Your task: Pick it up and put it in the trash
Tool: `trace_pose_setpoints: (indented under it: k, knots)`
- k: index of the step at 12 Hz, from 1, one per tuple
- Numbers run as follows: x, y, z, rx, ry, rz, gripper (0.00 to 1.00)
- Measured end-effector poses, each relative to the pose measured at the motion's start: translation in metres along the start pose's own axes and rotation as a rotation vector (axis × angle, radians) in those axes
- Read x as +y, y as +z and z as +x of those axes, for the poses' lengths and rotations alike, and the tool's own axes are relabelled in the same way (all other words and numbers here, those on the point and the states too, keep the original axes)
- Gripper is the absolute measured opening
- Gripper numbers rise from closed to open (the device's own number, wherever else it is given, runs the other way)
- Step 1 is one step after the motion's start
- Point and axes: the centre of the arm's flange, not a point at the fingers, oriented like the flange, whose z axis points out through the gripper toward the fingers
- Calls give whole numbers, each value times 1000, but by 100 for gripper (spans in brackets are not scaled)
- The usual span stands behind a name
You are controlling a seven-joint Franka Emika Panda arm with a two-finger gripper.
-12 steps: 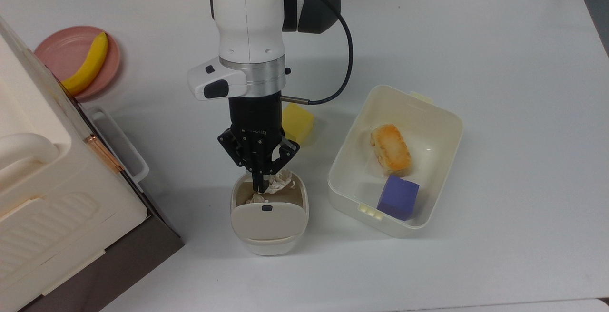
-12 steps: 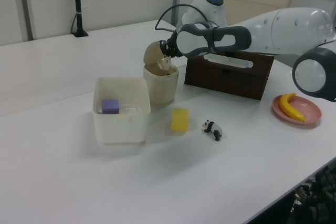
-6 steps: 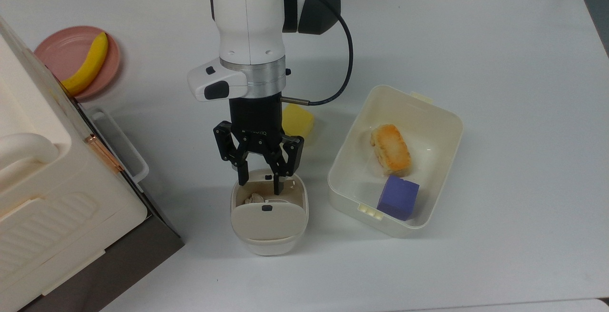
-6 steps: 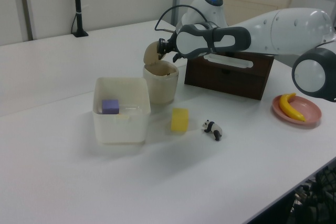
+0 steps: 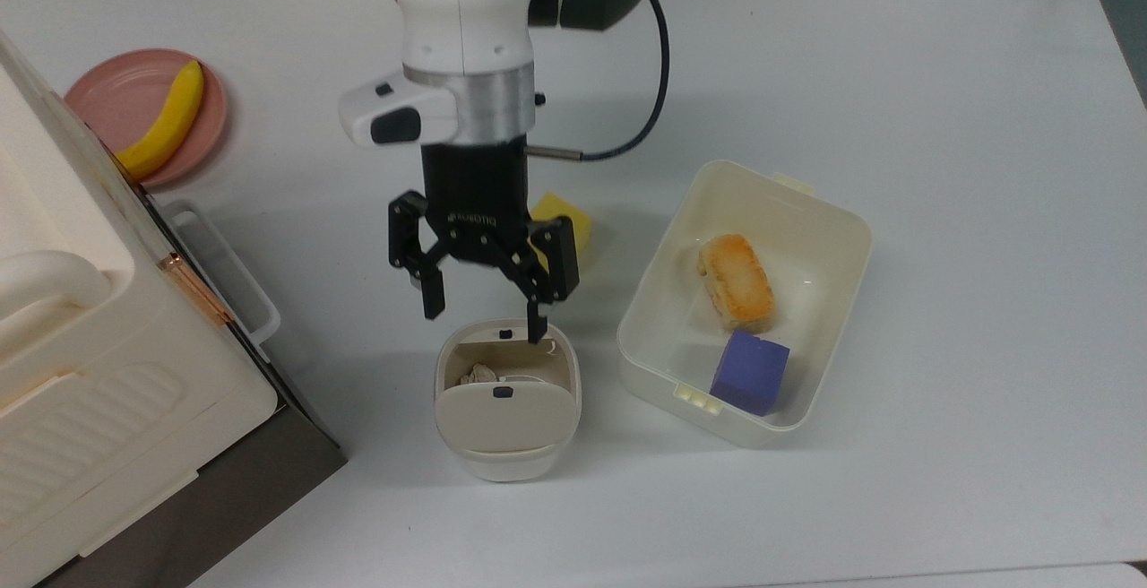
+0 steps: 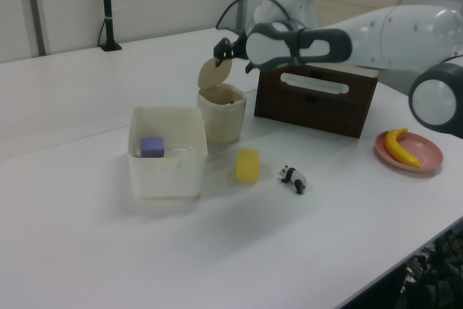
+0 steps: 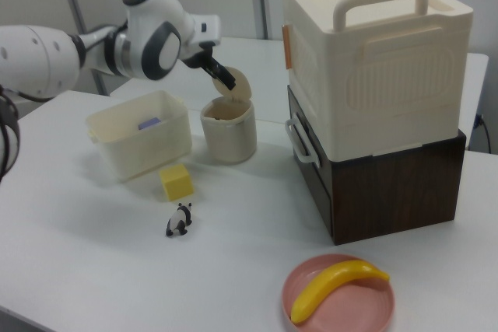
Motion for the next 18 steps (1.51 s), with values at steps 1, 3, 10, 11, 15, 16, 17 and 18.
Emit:
trace_pose_setpoints:
  k: [1,3,10,11,15,16,17,18]
  knots:
    - [1,-13,1,-30,-16,-15,100]
    - [8,-54,-3,-187,-125,-74,100]
    - [32,-172,-44,-619,-385,-105,100]
    - [36,-178,-46,-625,-381,-108,100]
    - [65,-196,-50,-629,-348,-118,100]
    - [69,-198,-50,-628,-335,-120,100]
    - [71,-198,-50,-626,-312,-126,100]
    - [71,-197,-50,-625,-293,-130,100]
